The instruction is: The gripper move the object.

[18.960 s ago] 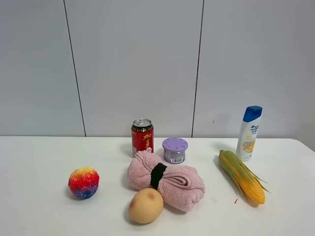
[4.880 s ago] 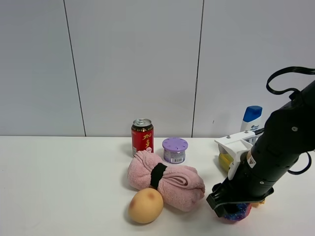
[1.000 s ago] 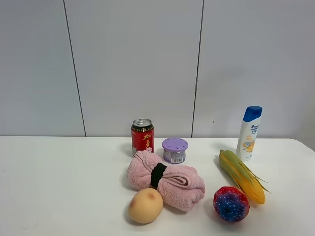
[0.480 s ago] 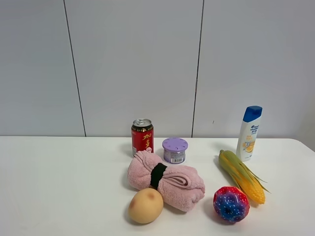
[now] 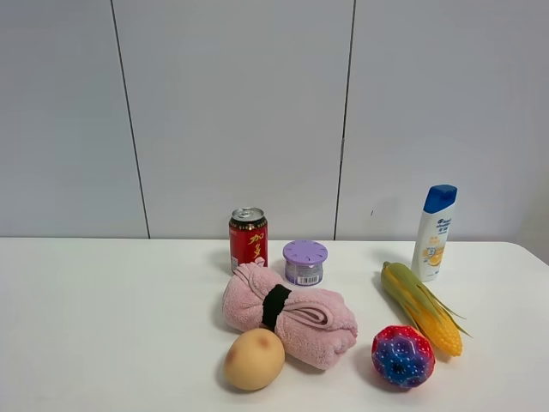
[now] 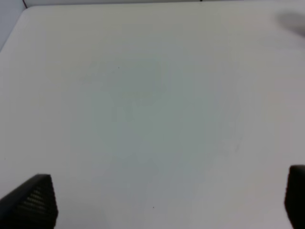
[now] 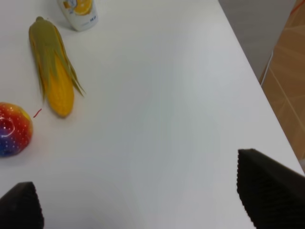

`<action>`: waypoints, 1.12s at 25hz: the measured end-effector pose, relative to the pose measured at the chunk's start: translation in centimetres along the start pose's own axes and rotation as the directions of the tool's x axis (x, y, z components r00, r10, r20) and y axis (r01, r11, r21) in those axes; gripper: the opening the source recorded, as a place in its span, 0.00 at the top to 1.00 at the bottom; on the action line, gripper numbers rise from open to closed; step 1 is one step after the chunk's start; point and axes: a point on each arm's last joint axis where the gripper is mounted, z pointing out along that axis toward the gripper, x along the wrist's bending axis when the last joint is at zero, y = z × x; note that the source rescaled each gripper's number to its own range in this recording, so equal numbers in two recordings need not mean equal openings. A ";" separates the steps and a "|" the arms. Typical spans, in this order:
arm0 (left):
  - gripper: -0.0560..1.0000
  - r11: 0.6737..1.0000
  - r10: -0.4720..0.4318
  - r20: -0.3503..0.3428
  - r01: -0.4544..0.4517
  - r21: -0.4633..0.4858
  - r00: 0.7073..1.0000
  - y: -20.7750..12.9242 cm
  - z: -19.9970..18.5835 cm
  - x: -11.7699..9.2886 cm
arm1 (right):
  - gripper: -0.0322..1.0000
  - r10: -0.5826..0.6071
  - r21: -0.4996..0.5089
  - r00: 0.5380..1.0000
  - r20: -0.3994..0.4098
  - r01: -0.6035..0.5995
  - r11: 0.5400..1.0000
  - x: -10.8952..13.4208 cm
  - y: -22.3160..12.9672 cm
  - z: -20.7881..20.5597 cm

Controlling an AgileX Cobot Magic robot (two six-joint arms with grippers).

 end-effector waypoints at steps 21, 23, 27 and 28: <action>0.00 1.000 0.000 0.000 0.000 0.000 1.000 0.0 0.0 0.0 | 0.47 0.020 -0.067 1.000 0.000 -0.020 0.998 0.0 -0.5 -0.8; 0.00 1.000 0.000 0.000 0.000 0.000 1.000 0.0 0.0 0.0 | 0.47 0.020 -0.067 1.000 0.000 -0.020 0.998 0.0 -0.5 -0.8; 0.00 1.000 0.000 0.000 0.000 0.000 1.000 0.0 0.0 0.0 | 0.47 0.020 -0.067 1.000 0.000 -0.020 0.998 0.0 -0.5 -0.8; 0.00 1.000 0.000 0.000 0.000 0.000 1.000 0.0 0.0 0.0 | 0.47 0.017 -0.067 1.000 0.005 -0.017 0.998 0.0 -0.5 -0.8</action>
